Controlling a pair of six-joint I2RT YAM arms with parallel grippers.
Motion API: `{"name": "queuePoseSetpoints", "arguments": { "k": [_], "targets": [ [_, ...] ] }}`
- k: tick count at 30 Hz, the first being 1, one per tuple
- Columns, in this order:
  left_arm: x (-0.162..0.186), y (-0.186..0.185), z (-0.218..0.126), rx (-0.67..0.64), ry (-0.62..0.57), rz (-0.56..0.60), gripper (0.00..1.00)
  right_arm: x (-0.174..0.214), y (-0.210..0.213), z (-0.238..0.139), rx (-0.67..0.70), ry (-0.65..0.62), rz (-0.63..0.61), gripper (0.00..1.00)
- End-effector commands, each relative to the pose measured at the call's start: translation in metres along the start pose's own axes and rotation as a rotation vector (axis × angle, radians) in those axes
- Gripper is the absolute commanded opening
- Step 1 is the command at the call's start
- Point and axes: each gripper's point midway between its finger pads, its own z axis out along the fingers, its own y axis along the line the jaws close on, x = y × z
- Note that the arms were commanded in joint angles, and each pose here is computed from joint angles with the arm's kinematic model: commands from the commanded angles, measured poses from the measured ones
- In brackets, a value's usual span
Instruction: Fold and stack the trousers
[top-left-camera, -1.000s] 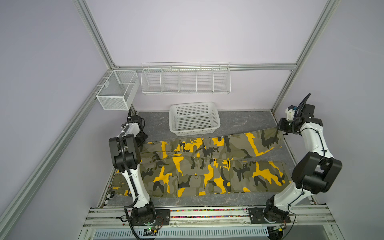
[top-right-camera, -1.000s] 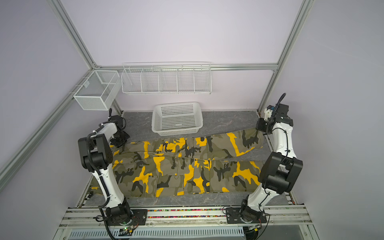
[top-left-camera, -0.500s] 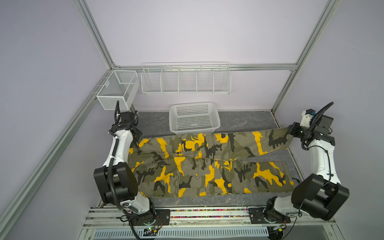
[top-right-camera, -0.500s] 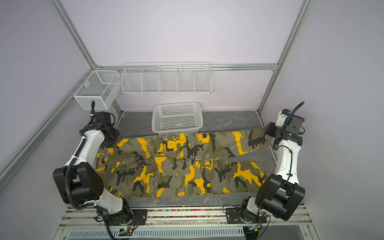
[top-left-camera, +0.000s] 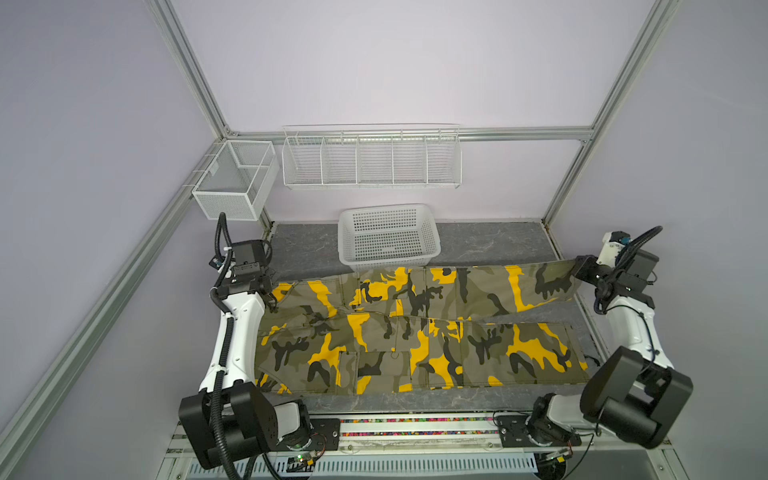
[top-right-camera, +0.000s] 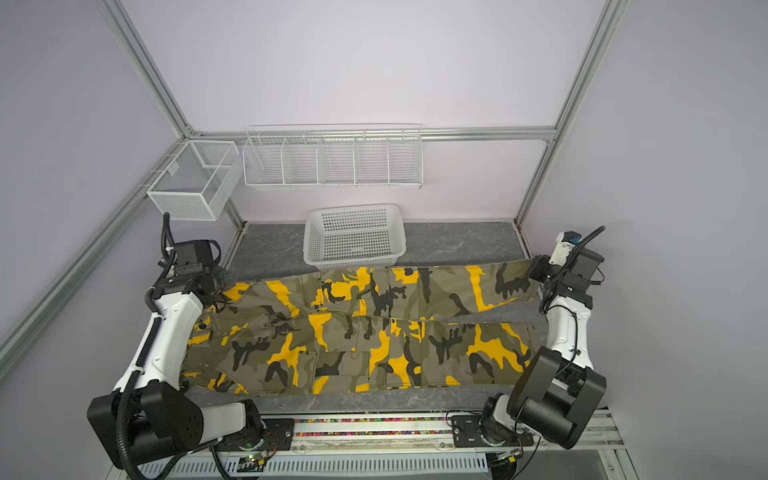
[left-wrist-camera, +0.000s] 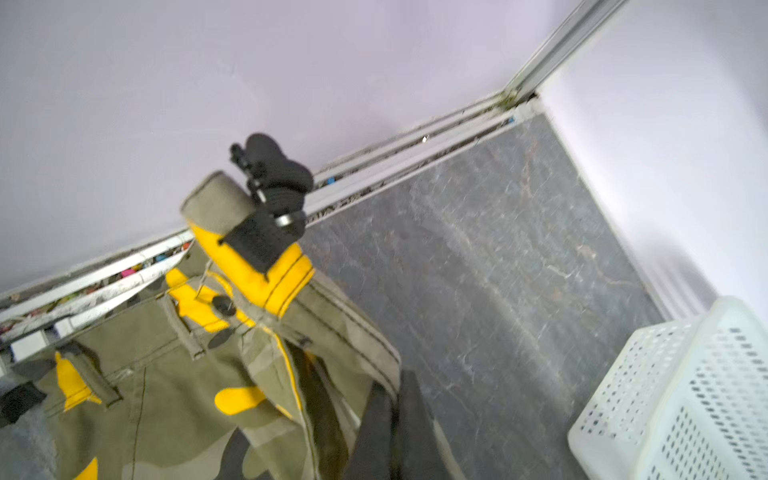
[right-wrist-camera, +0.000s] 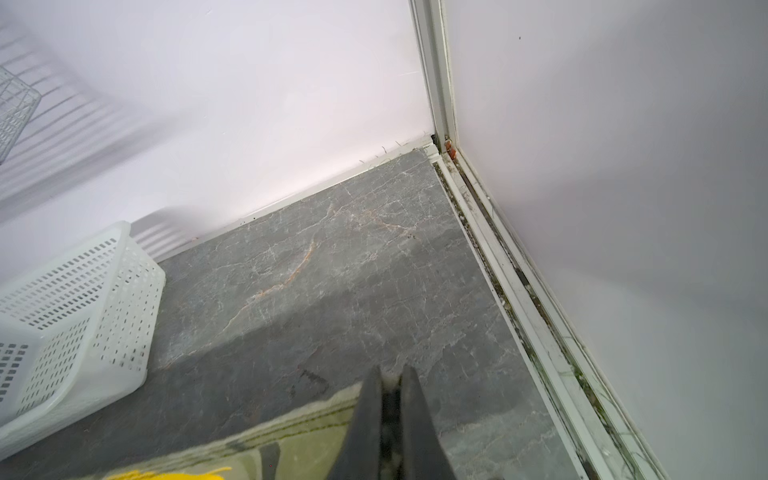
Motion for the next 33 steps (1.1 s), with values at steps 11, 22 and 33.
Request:
{"name": "queuePoseSetpoints", "arguments": {
  "k": [11, 22, 33],
  "targets": [
    [-0.002, -0.045, 0.055, 0.140, -0.030, -0.001, 0.00, 0.049, 0.014, 0.110, -0.129, 0.205, -0.071, 0.14],
    [0.013, -0.052, 0.067, 0.120, -0.015, 0.087, 0.00, 0.070, 0.030, 0.181, -0.135, 0.409, -0.071, 0.40],
    [0.029, -0.056, 0.061, 0.123, 0.015, 0.134, 0.00, 0.093, -0.011, 0.088, 0.017, 0.607, 0.041, 0.57]
  ]
}}
